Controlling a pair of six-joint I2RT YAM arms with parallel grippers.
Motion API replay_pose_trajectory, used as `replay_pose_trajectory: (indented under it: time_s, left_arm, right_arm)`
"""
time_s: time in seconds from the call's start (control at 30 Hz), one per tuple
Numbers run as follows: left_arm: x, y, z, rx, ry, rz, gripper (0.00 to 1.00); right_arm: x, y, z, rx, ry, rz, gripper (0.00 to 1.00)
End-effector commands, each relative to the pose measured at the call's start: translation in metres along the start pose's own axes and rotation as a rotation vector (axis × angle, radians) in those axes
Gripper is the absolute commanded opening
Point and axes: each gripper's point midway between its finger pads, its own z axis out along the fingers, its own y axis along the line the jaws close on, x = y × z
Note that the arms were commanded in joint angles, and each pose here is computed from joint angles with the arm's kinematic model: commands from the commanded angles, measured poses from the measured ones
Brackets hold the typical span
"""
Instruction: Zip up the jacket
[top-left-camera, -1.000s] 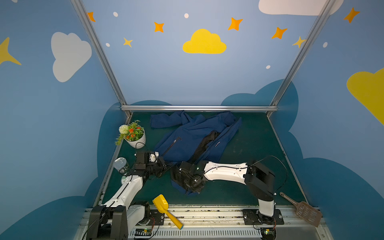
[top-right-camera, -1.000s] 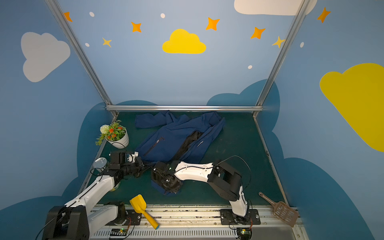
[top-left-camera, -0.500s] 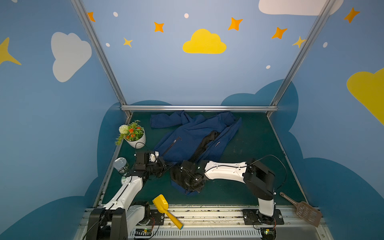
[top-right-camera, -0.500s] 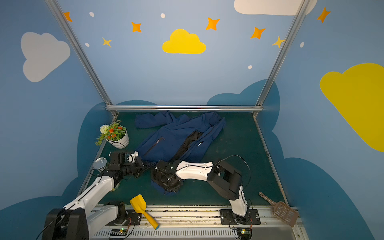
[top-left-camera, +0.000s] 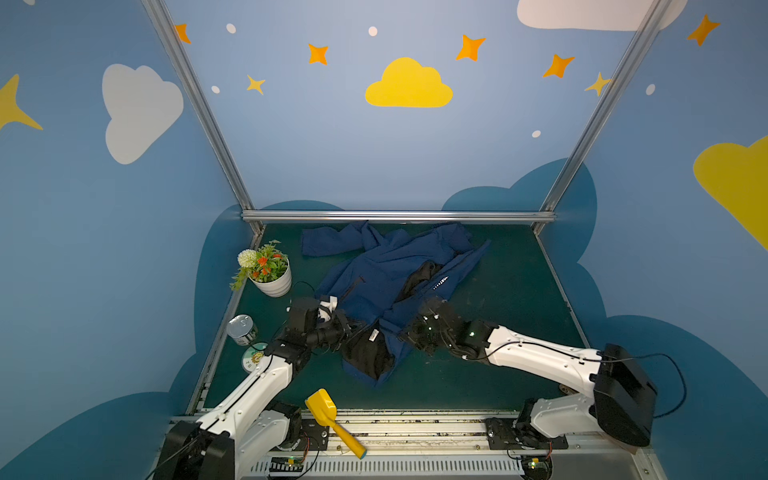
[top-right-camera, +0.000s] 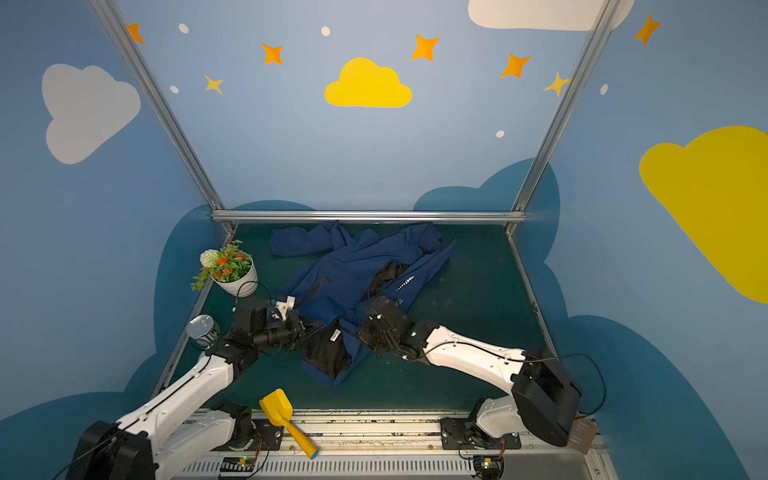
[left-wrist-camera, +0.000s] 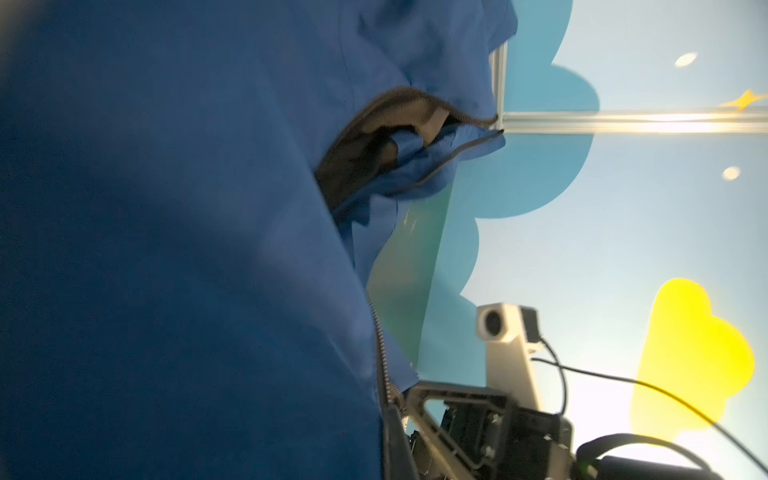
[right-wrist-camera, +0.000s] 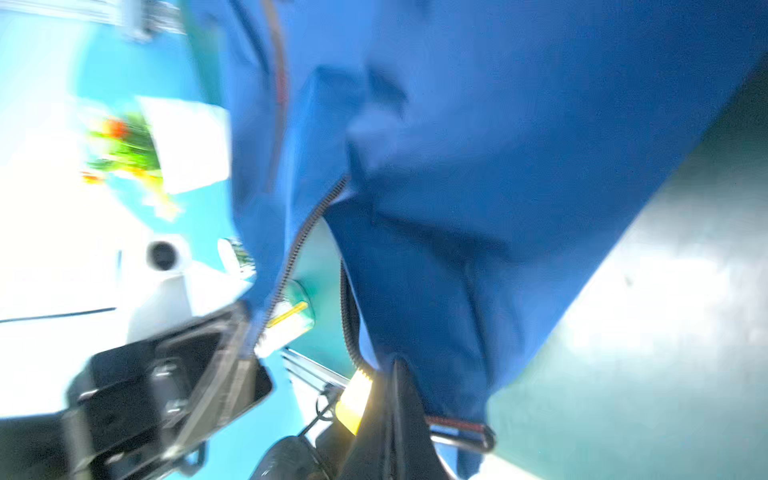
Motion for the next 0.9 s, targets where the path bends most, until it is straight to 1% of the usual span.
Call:
replay_pose_trajectory:
  time_s: [0.0,0.1,0.23,0.3,0.4,0.47,0.53,0.63,0.73,0.8,0.87]
  left_arm:
    - [-0.001,-0.033,0.022,0.047,0.02,0.053,0.03]
    - [0.011,-0.03,0.042,0.009,0.062,0.06,0.03]
    - [0.006,-0.034,0.046,-0.021,0.026,0.082,0.03]
    - [-0.003,-0.05,0.043,-0.016,-0.007,0.118,0.03]
    - [-0.023,-0.081,0.038,-0.01,-0.07,0.184,0.03]
    - [-0.044,-0.107,0.033,-0.006,-0.121,0.244,0.03]
    - [-0.073,-0.128,0.022,-0.014,-0.18,0.278,0.03]
    - [-0.122,-0.172,-0.003,0.034,-0.28,0.308,0.03]
    - [-0.16,-0.222,-0.028,0.051,-0.365,0.374,0.03]
    - [-0.175,-0.251,-0.04,0.063,-0.407,0.413,0.03]
    - [-0.182,-0.275,-0.049,0.082,-0.433,0.442,0.03]
  right_arm:
    - [-0.014,0.055,-0.026,-0.24,-0.017,-0.15,0.0]
    - [-0.025,0.068,-0.044,-0.314,-0.019,-0.143,0.0]
    - [-0.063,0.062,-0.078,-0.312,-0.108,-0.087,0.0]
    - [-0.087,0.053,-0.096,-0.287,-0.151,-0.061,0.0]
    - [-0.122,0.039,-0.125,-0.246,-0.221,-0.045,0.0]
    - [-0.149,0.033,-0.142,-0.237,-0.285,-0.038,0.0]
    - [-0.175,0.023,-0.156,-0.218,-0.341,0.0,0.0]
    - [-0.217,0.019,-0.182,-0.206,-0.439,0.02,0.0]
    - [-0.26,0.034,-0.212,-0.22,-0.541,0.01,0.0]
    - [-0.282,0.047,-0.23,-0.22,-0.599,-0.02,0.0]
    - [-0.296,0.061,-0.247,-0.198,-0.654,-0.06,0.0]
